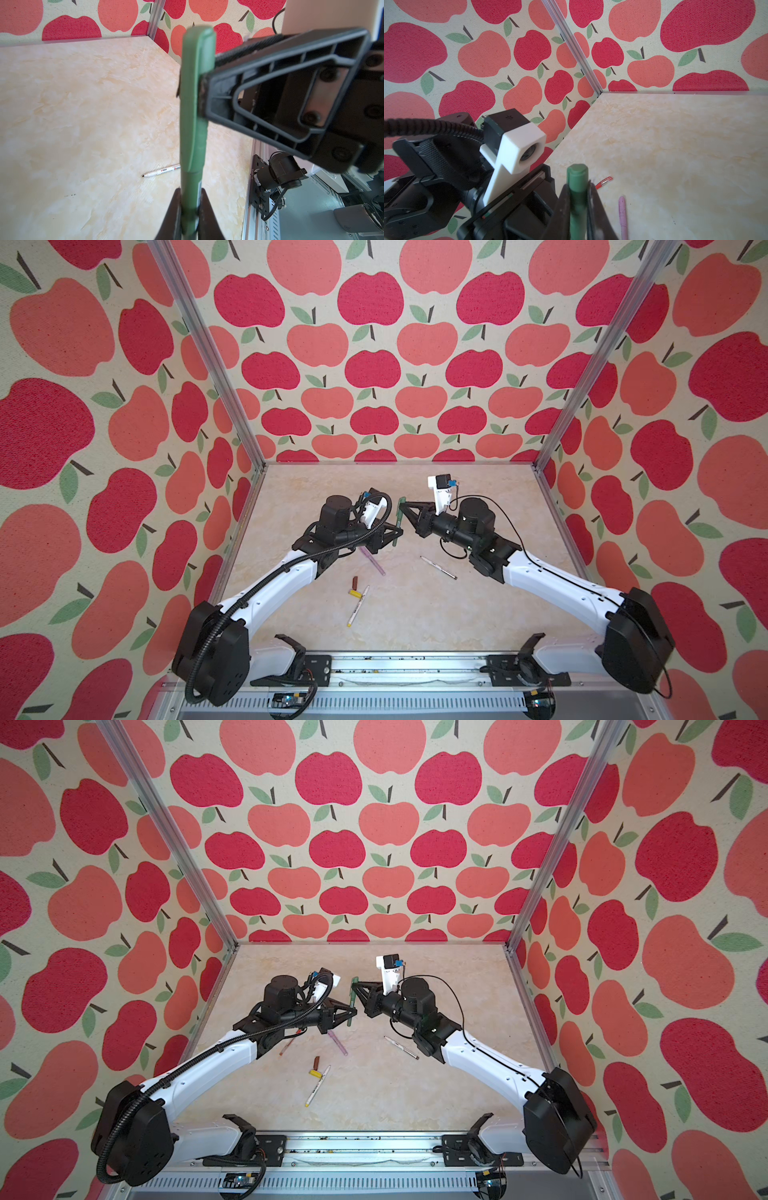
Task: Insert the pens into the pen caps
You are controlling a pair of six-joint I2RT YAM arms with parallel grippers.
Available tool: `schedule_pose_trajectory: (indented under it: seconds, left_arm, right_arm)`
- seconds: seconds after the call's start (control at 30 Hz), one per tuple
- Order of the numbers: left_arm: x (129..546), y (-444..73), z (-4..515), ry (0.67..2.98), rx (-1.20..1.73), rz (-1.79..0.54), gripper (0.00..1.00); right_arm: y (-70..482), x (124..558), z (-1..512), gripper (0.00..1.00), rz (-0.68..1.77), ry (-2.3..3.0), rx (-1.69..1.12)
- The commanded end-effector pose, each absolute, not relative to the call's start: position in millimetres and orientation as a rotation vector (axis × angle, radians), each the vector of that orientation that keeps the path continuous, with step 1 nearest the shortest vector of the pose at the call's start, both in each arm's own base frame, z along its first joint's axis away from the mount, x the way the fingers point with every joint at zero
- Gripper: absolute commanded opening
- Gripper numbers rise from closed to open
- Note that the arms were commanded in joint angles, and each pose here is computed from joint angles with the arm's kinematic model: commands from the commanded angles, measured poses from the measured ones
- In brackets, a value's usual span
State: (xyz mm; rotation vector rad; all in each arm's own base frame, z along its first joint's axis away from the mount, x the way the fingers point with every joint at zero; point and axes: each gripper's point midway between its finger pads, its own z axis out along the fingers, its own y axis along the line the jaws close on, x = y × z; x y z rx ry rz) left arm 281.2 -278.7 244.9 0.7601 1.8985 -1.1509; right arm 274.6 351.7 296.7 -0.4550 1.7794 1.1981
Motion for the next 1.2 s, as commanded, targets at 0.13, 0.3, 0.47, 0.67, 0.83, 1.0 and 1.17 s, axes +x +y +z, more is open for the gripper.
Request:
schedule_pose_trajectory:
  seconds: [0.13, 0.3, 0.47, 0.67, 0.83, 1.0, 1.17]
  left_arm:
    - [311, -260, 367, 1.437, 0.672, -1.037, 0.0]
    - [289, -265, 313, 1.583, 0.724, -1.163, 0.0]
    - [267, -251, 279, 1.686, 0.691, -1.149, 0.0]
    - [248, -239, 272, 1.728, 0.696, -1.087, 0.0]
    - [252, -237, 269, 1.795, 0.635, -1.057, 0.0]
    - [271, -240, 248, 1.964, 0.486, -0.983, 0.0]
    - [283, -255, 213, 2.161, 0.342, -0.944, 0.0]
  right_arm:
    - [362, 200, 212, 0.03, 1.211, 2.177, -0.788]
    - [345, 234, 300, 0.29, 1.165, 1.914, -0.688]
    - [315, 247, 359, 0.39, 1.166, 1.746, -0.602]
    - [290, 252, 357, 0.42, 1.126, 1.769, -0.547]
    - [269, 261, 331, 0.42, 1.056, 1.862, -0.432]
    - [250, 268, 305, 0.42, 0.96, 1.949, -0.335]
    - [236, 269, 285, 0.42, 0.906, 2.007, -0.28]
